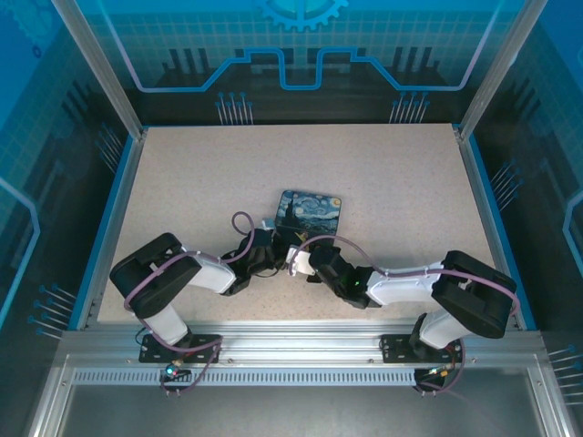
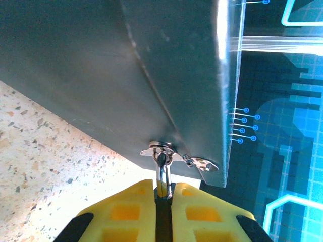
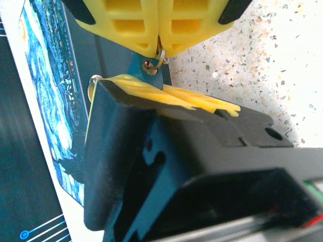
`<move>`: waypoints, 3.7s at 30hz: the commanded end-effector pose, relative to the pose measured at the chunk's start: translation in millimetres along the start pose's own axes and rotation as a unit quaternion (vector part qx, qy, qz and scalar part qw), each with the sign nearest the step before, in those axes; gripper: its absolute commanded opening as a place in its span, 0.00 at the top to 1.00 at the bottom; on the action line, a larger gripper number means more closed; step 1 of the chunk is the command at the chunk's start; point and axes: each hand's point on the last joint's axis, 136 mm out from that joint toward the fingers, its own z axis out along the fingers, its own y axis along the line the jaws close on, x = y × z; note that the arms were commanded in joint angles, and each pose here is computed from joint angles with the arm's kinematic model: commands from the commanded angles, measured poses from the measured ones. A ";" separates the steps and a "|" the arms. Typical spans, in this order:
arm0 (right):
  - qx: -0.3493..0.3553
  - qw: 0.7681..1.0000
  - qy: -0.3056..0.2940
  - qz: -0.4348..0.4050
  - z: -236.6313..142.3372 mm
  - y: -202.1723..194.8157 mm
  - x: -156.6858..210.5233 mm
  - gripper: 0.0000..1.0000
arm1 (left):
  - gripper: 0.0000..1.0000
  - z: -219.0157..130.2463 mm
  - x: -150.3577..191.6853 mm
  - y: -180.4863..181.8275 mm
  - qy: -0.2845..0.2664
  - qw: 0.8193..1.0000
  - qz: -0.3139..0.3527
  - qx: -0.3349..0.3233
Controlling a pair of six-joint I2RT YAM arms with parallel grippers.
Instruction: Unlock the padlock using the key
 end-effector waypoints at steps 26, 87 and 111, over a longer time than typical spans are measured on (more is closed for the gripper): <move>-0.072 0.912 -0.023 0.404 9.4 3.7 3.7 1.00 | 0.73 -15.4 -4.0 0.0 -0.011 0.997 0.071 -0.024; -0.165 0.728 0.059 0.663 12.7 33.4 60.9 0.99 | 0.17 -8.3 -112.0 27.1 0.056 0.945 0.270 -0.177; -0.237 0.767 -0.039 0.595 -17.0 -27.2 36.9 0.38 | 0.18 -35.0 -99.8 42.6 0.039 0.950 0.252 -0.181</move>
